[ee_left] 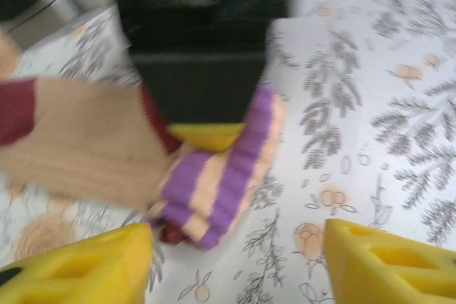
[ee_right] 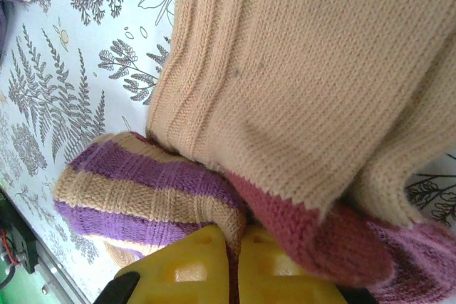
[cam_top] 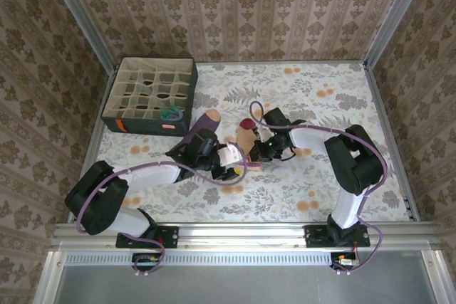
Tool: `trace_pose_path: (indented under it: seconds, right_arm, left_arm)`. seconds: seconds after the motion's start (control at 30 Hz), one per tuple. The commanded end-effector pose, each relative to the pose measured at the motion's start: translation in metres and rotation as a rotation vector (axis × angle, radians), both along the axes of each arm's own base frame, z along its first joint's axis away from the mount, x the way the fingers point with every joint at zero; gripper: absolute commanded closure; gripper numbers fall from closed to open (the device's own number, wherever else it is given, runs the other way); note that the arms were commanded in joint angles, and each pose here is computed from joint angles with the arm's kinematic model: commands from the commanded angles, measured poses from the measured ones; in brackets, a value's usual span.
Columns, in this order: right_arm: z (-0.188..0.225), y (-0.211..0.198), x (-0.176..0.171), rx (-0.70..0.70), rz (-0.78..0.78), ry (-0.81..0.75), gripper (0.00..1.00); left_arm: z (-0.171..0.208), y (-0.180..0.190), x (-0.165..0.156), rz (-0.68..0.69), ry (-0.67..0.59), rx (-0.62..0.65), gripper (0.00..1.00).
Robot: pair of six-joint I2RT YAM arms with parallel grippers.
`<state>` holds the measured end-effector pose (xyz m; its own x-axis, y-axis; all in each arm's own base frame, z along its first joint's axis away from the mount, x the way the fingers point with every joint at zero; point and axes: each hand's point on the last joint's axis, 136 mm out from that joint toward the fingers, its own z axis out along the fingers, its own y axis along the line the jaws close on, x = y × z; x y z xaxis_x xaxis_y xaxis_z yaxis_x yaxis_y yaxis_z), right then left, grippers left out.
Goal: Roll the socks
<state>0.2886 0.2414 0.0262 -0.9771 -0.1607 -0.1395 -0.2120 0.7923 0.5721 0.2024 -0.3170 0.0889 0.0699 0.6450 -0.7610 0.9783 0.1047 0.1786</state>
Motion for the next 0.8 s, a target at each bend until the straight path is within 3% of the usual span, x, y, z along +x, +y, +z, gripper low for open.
trace_pose_path:
  seconds: [0.0,0.2,0.63,0.77]
  right_arm:
    - [-0.045,-0.038,-0.031,-0.198,0.003,0.151,1.0]
    - [-0.046,-0.041,-0.034,-0.204,0.02,0.171,1.0]
    - [-0.046,-0.043,-0.038,-0.19,0.037,0.212,1.0]
    - [-0.045,-0.038,-0.038,-0.168,0.052,0.225,1.0]
  left_arm:
    - [0.003,-0.013,-0.01,-0.161,-0.155,0.014,0.48]
    - [-0.007,-0.021,0.005,-0.185,-0.252,0.066,0.64]
    - [-0.042,-0.024,0.024,-0.193,-0.291,0.178,0.6]
    - [-0.053,-0.026,0.028,-0.185,-0.283,0.183,0.68]
